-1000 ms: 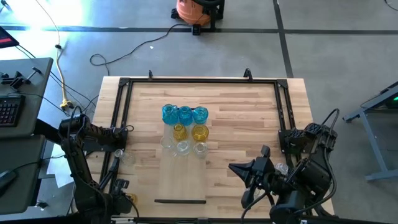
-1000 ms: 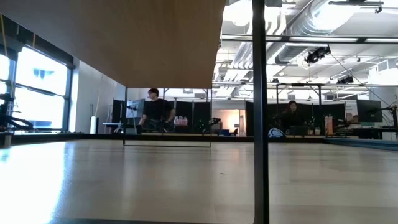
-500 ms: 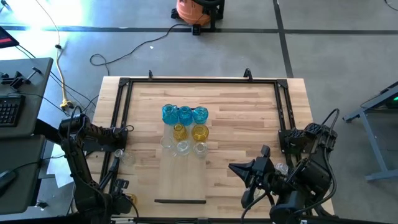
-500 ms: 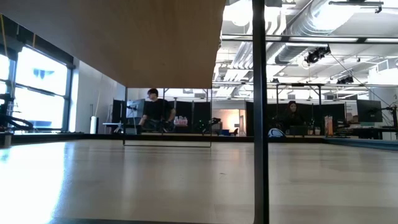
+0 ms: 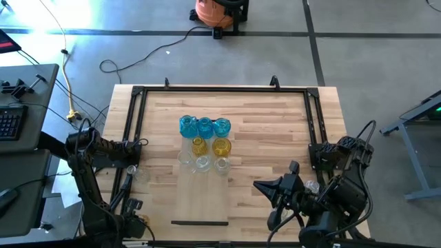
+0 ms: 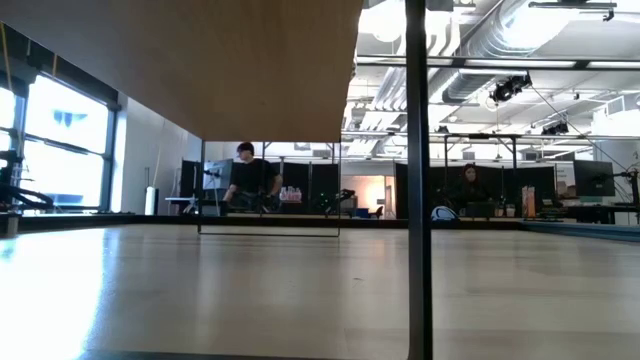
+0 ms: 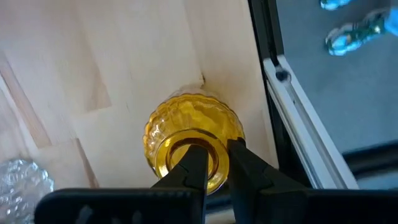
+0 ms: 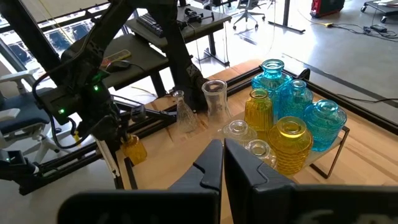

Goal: Sort vases onto shelf
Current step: Put the yellow vase on the shelf to align with the other yellow vases

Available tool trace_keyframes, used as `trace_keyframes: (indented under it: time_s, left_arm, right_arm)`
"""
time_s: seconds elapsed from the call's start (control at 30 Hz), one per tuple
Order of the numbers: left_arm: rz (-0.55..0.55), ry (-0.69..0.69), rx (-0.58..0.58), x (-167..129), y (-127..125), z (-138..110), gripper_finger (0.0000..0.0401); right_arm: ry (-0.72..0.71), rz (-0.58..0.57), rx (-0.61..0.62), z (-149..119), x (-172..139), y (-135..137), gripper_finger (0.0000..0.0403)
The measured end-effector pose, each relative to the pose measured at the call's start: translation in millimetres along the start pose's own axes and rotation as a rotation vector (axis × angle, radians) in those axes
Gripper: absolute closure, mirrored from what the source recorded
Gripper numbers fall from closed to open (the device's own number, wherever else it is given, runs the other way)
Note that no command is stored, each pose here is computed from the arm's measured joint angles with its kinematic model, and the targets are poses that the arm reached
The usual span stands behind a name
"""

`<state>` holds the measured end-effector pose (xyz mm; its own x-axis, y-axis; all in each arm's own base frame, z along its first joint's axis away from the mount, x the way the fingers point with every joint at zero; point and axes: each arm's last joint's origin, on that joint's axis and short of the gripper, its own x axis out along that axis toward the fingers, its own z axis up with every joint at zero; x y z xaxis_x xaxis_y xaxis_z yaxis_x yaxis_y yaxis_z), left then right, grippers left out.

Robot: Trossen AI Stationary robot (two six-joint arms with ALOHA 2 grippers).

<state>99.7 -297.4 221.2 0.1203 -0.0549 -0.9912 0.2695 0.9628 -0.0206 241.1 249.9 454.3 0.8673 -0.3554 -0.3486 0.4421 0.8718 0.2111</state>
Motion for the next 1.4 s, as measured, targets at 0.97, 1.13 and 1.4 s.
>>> trace_keyframes:
  time_s: [0.97, 1.13, 1.4]
  left_arm:
    - [-0.077, -0.127, -0.053, -62, 52, 14, 0.0377]
    - [-0.076, -0.117, -0.061, -75, 70, 13, 0.0376]
    - [-0.107, -0.159, -0.073, -102, 102, 7, 0.0377]
  right_arm:
    - [-0.003, 0.006, 0.021, 1, 0, 1, 0.0403]
    - [-0.003, 0.005, 0.021, 1, 0, 1, 0.0403]
    - [-0.003, 0.005, 0.02, 1, 0, 1, 0.0403]
